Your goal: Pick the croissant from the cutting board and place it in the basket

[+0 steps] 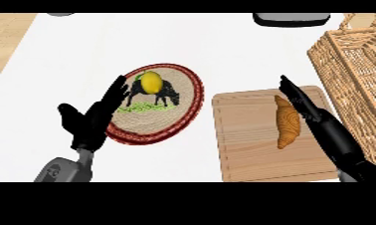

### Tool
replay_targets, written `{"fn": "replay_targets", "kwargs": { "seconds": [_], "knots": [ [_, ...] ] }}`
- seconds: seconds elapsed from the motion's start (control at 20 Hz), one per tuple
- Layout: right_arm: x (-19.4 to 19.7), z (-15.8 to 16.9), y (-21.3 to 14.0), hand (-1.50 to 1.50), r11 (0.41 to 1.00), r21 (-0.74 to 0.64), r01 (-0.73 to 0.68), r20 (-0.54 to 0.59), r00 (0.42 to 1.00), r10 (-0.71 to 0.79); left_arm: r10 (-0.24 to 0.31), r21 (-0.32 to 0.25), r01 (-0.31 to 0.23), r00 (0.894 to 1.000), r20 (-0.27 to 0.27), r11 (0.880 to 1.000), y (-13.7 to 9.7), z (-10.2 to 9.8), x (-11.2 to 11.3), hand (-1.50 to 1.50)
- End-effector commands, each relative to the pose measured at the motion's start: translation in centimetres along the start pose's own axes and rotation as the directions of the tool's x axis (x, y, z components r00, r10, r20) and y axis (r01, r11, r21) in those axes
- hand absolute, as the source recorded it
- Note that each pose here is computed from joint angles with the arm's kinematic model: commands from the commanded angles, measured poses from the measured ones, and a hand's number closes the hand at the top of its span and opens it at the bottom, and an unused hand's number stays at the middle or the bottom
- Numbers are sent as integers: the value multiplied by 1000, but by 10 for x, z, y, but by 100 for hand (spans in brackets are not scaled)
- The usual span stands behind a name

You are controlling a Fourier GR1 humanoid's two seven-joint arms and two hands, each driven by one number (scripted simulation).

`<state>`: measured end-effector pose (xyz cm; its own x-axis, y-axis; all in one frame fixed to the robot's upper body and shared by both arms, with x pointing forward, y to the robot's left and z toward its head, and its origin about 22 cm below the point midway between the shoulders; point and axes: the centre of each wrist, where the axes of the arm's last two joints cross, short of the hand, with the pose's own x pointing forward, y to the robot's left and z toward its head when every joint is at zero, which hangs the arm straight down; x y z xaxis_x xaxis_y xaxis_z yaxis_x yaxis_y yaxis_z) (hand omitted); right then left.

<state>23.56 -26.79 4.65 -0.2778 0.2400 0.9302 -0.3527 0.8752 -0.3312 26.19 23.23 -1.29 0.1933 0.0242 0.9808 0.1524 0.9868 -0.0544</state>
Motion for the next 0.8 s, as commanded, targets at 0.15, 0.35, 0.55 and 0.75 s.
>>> {"fn": "replay_targets", "kwargs": {
  "seconds": [0.15, 0.35, 0.55, 0.75],
  "knots": [
    [6, 13, -22, 150, 882, -454, -129, -85, 991, 101, -98, 207, 60, 979, 178, 976, 39, 9, 25, 0],
    [15, 1, 26, 150, 851, -444, -280, -74, 958, 276, -98, 235, 31, 956, 277, 971, 13, 8, 41, 0],
    [-19, -11, 85, -150, 744, -553, -376, -234, 926, 295, -100, 208, 42, 956, 276, 977, 4, 8, 42, 0],
    [-34, -19, 68, -150, 539, -664, -519, -413, 855, 314, -98, 235, 33, 957, 274, 971, 10, 12, 37, 0]
  ]
}}
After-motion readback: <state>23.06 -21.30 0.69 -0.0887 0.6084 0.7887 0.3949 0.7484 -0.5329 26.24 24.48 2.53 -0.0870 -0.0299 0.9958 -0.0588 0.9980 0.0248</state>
